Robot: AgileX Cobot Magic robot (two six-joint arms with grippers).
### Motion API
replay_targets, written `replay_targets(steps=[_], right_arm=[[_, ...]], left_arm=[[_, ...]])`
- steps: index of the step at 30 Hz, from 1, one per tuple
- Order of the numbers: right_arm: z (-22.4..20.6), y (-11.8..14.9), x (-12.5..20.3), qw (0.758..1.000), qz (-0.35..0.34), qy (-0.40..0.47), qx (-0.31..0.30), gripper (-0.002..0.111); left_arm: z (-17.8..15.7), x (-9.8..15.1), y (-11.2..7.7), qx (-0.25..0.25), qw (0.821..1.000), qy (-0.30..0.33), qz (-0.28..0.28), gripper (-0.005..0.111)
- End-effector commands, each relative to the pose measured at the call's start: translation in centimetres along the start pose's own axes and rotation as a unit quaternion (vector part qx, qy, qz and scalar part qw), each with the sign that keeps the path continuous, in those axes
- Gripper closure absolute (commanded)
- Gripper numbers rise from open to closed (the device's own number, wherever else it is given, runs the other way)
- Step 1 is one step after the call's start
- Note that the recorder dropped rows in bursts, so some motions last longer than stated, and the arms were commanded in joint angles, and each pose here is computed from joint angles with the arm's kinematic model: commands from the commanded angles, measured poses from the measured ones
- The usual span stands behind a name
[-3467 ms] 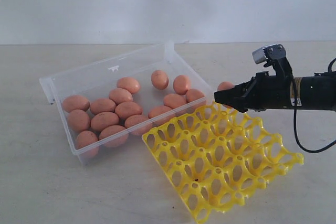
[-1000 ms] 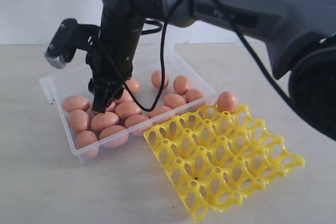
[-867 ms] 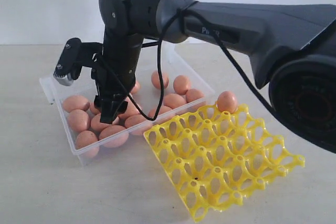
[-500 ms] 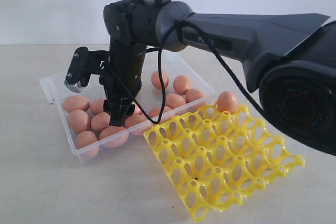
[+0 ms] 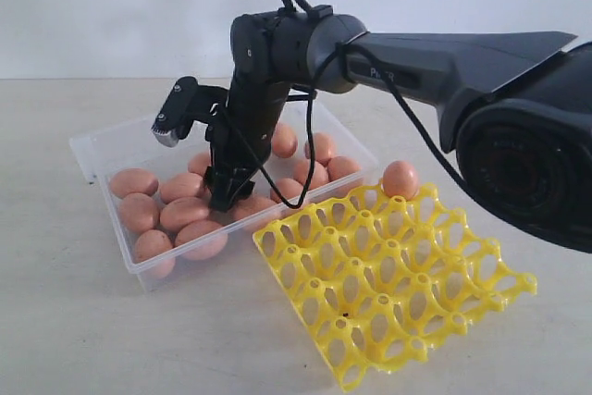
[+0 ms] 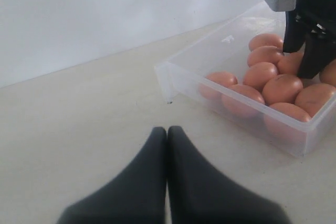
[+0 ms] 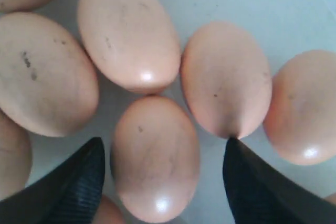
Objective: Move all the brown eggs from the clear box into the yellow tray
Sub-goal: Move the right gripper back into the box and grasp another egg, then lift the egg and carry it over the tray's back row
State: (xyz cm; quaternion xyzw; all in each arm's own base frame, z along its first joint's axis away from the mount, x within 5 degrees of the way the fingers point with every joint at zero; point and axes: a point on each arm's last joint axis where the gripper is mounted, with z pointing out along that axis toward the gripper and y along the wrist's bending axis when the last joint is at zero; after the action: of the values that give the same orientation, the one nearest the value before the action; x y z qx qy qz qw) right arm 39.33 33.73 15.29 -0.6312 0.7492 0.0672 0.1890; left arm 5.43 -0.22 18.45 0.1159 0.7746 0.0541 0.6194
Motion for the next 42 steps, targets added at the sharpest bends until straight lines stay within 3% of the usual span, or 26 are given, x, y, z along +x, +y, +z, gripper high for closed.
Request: replay_targets(steps=[1, 6, 8, 11, 12, 17, 24, 31, 34, 39, 42], right_arm=[[1.0, 0.0, 0.1, 1.000, 0.014, -0.017, -0.020, 0.046], [2.0, 0.1, 0.5, 1.000, 0.016, -0.006, -0.023, 0.050], [2.1, 0.1, 0.6, 0.999, 0.033, -0.004, -0.021, 0.062], [2.1, 0.0, 0.5, 0.998, 0.053, -0.006, -0.017, 0.101], [2.0, 0.0, 0.5, 0.998, 0.059, -0.007, -0.016, 0.108], [1.9, 0.0, 0.4, 0.997, 0.077, -0.008, -0.018, 0.108], [-3.3, -0.6, -1.3, 0.978, 0.202, -0.052, 0.013, 0.108], [-12.4, -1.6, -4.5, 0.921, 0.298, -0.239, 0.068, 0.109], [-15.3, -0.6, -4.6, 0.875, 0.320, -0.347, 0.109, 0.109], [-16.6, 3.8, 1.1, 0.791, 0.404, -0.430, 0.161, 0.109], [-15.9, 6.6, 7.0, 0.772, 0.431, -0.420, 0.204, 0.109]], left_arm=[[0.0, -0.1, 0.0, 0.000, 1.000, -0.006, -0.004, 0.111], [0.0, -0.1, 0.0, 0.000, 1.000, -0.006, -0.004, 0.111], [0.0, -0.1, 0.0, 0.000, 1.000, -0.006, -0.004, 0.111], [0.0, -0.1, 0.0, 0.000, 1.000, -0.006, -0.004, 0.111], [0.0, -0.1, 0.0, 0.000, 1.000, -0.006, -0.004, 0.111], [0.0, -0.1, 0.0, 0.000, 1.000, -0.006, -0.004, 0.111], [0.0, -0.1, 0.0, 0.000, 1.000, -0.006, -0.004, 0.111], [0.0, -0.1, 0.0, 0.000, 1.000, -0.006, -0.004, 0.111], [0.0, -0.1, 0.0, 0.000, 1.000, -0.006, -0.004, 0.111], [0.0, -0.1, 0.0, 0.000, 1.000, -0.006, -0.004, 0.111], [0.0, -0.1, 0.0, 0.000, 1.000, -0.006, -0.004, 0.111]])
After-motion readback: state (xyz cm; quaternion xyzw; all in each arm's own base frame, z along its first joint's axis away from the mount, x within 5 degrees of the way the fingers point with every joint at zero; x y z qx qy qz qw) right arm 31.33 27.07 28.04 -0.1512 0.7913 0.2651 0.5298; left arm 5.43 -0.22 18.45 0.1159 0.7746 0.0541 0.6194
